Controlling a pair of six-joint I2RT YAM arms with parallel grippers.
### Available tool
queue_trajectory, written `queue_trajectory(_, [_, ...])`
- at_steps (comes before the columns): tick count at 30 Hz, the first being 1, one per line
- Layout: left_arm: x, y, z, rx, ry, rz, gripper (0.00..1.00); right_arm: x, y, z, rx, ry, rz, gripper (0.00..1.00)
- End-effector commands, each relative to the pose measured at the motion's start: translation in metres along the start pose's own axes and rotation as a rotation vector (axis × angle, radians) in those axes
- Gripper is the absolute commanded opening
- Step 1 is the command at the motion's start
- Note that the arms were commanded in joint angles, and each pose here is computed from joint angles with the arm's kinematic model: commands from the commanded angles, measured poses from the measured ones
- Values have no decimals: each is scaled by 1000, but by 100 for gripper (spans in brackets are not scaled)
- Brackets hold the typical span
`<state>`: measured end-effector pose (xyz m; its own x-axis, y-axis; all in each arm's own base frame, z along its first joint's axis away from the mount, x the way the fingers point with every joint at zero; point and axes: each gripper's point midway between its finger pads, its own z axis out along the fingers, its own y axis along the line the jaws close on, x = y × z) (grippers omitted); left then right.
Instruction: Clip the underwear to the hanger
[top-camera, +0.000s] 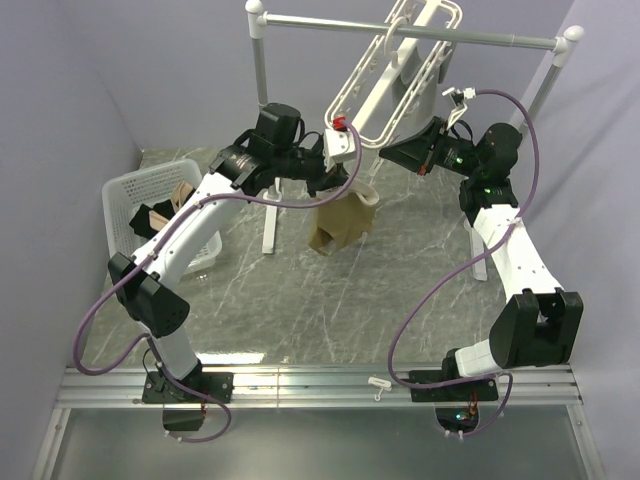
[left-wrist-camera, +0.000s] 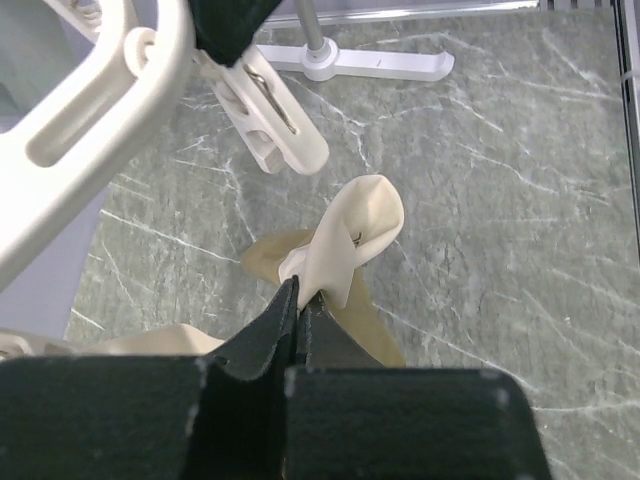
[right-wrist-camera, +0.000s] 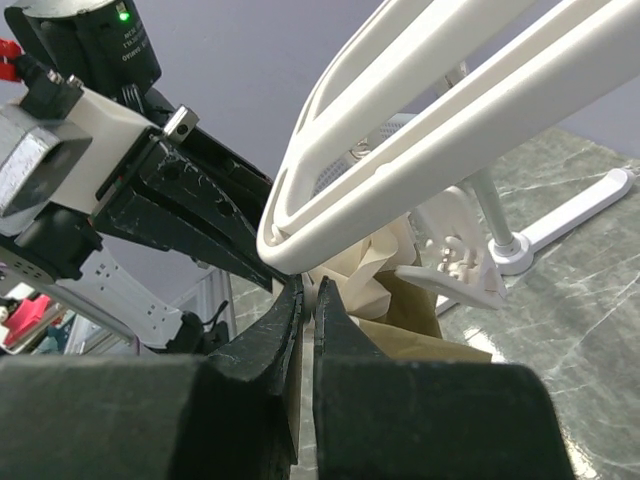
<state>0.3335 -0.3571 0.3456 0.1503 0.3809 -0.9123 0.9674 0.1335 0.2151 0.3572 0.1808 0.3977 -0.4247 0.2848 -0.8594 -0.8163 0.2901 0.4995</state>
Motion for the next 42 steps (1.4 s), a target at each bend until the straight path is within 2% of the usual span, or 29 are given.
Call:
queue_trajectory(1, [-30, 10, -11, -41, -80, 7, 0, 2, -2, -3, 0, 12, -25, 0])
queue_trajectory(14, [-30, 27, -4, -36, -85, -71, 0, 13, -8, -4, -2, 37, -73, 0])
queue_trajectory(42, [-41, 30, 14, -5, -141, -105, 0, 17, -9, 2, -31, 38, -161, 0])
